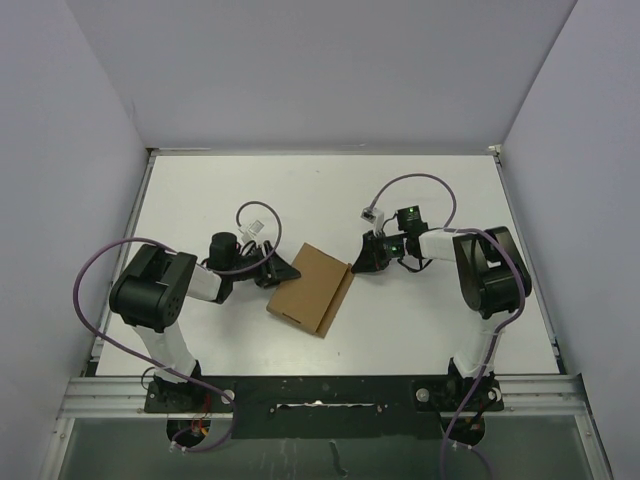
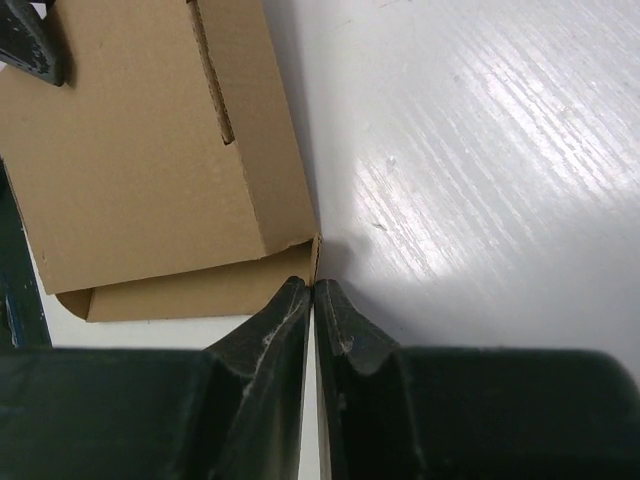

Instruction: Fold the paper box

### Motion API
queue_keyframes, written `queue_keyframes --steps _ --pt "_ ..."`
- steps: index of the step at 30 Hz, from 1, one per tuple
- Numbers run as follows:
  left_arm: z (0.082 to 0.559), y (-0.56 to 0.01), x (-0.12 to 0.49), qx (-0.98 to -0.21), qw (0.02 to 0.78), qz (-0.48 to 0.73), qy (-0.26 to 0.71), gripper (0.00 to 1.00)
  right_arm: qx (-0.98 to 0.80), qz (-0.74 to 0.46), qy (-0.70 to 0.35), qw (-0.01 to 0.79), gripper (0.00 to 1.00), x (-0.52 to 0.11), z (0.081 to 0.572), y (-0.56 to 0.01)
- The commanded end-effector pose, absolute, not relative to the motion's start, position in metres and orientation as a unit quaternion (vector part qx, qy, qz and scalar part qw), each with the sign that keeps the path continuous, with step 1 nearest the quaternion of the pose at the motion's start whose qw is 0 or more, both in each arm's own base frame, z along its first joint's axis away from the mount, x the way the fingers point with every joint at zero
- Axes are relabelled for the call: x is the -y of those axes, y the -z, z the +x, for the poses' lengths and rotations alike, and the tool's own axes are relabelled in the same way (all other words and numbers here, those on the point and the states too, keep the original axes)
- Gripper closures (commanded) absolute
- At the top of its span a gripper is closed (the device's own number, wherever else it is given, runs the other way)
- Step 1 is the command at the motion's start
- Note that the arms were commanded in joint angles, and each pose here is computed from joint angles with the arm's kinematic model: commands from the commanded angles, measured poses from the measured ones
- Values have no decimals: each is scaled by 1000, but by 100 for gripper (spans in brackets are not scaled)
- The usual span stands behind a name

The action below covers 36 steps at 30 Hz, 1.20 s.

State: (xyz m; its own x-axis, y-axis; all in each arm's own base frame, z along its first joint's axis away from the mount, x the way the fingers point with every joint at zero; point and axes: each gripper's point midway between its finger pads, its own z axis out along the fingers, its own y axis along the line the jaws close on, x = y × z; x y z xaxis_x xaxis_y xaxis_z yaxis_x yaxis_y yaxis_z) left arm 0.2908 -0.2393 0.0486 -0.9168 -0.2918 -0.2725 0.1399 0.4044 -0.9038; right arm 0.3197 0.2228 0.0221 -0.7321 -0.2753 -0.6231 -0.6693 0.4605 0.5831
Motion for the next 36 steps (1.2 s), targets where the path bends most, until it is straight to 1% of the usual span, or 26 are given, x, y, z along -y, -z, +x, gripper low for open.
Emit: queue_keyframes --steps 1,5,7,16,17,21,24,31,36 --pt "302 -74 240 -804 231 -15 548 54 -795 -319 -437 275 91 -230 329 -58" --pt "305 -81 242 -803 228 -9 550 49 -790 -323 -438 282 92 -231 330 -61" --pt "306 -84 245 -802 223 -5 554 48 -788 -326 -438 285 92 -231 331 -64" --pt "309 -101 253 -779 225 4 586 48 -776 -353 -426 303 93 -237 329 -73" --pt "310 -103 253 -776 225 3 589 49 -775 -357 -422 307 93 -237 330 -74" --pt "312 -108 254 -768 230 1 597 62 -772 -367 -413 315 93 -240 331 -80" --pt "312 -110 255 -765 233 -1 600 67 -773 -364 -410 320 93 -240 332 -83" --pt "313 -114 253 -750 247 -6 614 89 -765 -366 -405 342 94 -239 333 -88" --pt "316 -120 249 -733 256 -19 630 92 -753 -363 -415 359 94 -237 331 -86"
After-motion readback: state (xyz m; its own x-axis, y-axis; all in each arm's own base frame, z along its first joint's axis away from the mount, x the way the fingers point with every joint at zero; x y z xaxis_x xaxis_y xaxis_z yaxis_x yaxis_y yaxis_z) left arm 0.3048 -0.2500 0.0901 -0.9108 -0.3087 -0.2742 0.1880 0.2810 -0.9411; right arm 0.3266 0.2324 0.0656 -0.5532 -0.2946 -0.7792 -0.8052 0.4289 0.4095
